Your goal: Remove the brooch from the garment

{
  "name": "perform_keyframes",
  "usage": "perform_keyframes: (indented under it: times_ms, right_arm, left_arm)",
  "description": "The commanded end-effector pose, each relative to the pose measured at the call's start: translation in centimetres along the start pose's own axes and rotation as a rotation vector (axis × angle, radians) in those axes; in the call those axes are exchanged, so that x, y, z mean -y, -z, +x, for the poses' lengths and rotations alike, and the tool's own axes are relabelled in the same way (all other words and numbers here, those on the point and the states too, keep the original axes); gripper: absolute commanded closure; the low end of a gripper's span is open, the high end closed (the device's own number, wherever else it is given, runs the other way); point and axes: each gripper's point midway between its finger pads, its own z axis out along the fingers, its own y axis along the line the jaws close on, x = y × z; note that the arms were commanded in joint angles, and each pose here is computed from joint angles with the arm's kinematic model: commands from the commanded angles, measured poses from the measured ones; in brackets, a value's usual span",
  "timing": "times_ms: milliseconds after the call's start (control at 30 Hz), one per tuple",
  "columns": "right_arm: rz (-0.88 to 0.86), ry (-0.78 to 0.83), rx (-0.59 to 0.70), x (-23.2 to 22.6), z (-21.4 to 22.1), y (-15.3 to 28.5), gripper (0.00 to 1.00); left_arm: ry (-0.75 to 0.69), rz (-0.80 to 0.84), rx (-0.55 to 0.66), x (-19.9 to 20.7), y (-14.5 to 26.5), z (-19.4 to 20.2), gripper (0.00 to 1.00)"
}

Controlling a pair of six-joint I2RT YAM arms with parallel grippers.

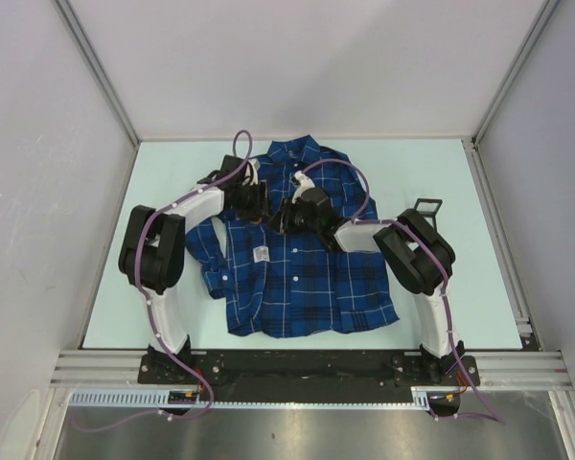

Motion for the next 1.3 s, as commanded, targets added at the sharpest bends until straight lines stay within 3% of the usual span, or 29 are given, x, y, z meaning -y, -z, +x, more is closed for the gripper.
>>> perform_keyframes:
  times_ms: [0, 200, 367, 600, 800, 867, 1000, 1167, 1200, 1267]
  right_arm:
    - [-0.085, 0.049, 0.030, -1.0, -0.7, -0.5, 0.73]
    - [-0.148, 0.034, 0.050, -1.2, -0.5, -1.6, 0.63]
    - [-0.155, 0.040, 0.070, -1.7, -1.5, -2.9, 0.64]
    - [-0.120, 0.084, 0.055, -1.2, -1.4, -5.0, 0.65]
    - [-0.068, 0.159, 0.032, -1.6, -1.5, -6.4, 0.64]
    - [-0.057, 0.165, 0.022, -1.4, -1.1, -6.7, 0.66]
    - [-0.033, 0.152, 0.021, -0.8, -1.0, -6.8, 0.80]
    - [-0.036, 0.140, 0.023, -0.9, -1.1, -6.5, 0.88]
    - [-0.043, 0.134, 0.027, -1.1, -1.2, -6.5, 0.95]
    - [-0.050, 0.112, 0.020, -0.9, -1.1, -6.3, 1.00]
  left_arm:
    - [-0.035, -0.026, 0.060, 0.2, 1.6, -2.2, 0.40]
    - [-0.028, -0.051, 0.178, -0.5, 5.7, -4.7, 0.36]
    - [0.077, -0.011, 0.237, -3.1, 7.8, -6.3, 0.35]
    - [0.159, 0.022, 0.135, -3.7, 5.5, -4.3, 0.37]
    - [0.166, 0.065, 0.132, -3.1, 5.4, -4.2, 0.37]
    - [0.163, 0.072, 0.146, -2.9, 5.7, -4.4, 0.37]
    - [0.158, 0.084, 0.158, -2.5, 6.2, -4.7, 0.37]
    - [0.153, 0.100, 0.168, -2.1, 6.6, -4.9, 0.37]
    - [0.152, 0.104, 0.168, -2.0, 6.6, -4.9, 0.37]
    - [0.154, 0.107, 0.168, -2.0, 6.6, -4.9, 0.37]
